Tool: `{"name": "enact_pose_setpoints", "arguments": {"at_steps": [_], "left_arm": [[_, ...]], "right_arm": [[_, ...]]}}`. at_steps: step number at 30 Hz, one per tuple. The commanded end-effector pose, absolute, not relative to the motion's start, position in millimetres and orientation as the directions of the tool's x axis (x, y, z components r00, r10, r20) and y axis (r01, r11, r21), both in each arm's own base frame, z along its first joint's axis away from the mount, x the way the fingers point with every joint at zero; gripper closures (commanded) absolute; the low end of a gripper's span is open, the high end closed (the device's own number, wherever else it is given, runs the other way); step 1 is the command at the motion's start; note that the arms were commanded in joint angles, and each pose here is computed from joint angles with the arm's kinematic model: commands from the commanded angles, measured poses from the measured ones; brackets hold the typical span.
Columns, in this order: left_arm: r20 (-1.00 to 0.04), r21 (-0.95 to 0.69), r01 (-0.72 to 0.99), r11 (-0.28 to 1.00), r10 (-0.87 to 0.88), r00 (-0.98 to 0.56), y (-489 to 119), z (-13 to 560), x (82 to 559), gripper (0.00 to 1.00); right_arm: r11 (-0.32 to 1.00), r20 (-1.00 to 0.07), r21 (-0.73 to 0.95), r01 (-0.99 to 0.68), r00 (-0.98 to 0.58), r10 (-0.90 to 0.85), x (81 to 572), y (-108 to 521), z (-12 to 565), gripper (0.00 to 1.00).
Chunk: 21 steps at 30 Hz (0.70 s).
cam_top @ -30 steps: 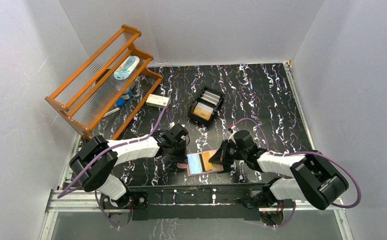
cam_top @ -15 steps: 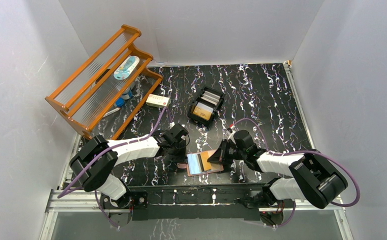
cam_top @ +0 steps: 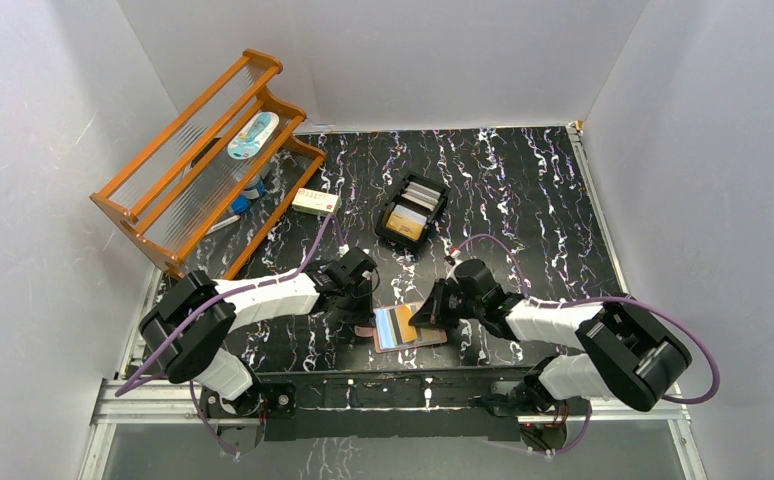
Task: Put the credit cards into the card holder
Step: Insert the credit card into the card holder.
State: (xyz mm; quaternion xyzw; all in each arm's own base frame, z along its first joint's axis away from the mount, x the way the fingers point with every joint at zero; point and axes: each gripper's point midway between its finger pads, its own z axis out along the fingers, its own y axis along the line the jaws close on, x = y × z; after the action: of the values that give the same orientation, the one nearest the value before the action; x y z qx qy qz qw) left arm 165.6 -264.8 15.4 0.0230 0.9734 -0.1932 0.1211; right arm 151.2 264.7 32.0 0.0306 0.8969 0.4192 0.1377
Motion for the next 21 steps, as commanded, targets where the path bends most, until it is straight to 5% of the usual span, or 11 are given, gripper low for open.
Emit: {"name": "enact_pose_setpoints", "arguments": {"at_steps": [1,15,21], "left_arm": [[-0.195,-0.297,0.074,0.952,0.016,-0.981,-251,-15,153,0.96],[-0.206,-0.297,0.071,0.952,0.009,-0.979,-250,-12,154,0.96],[-0.203,-0.297,0.068,0.952,0.006,-0.979,-250,-13,154,0.97]], "right_arm": [[0.646,-0.246,0.758,-0.09,-0.957,0.155,159,282,43,0.93],[0.763,-0.346,0.63,-0.144,-0.932,0.109,167,274,48,0.71],[0.74,-0.328,0.653,-0.16,-0.941,0.086,162,288,47,0.7]]}}
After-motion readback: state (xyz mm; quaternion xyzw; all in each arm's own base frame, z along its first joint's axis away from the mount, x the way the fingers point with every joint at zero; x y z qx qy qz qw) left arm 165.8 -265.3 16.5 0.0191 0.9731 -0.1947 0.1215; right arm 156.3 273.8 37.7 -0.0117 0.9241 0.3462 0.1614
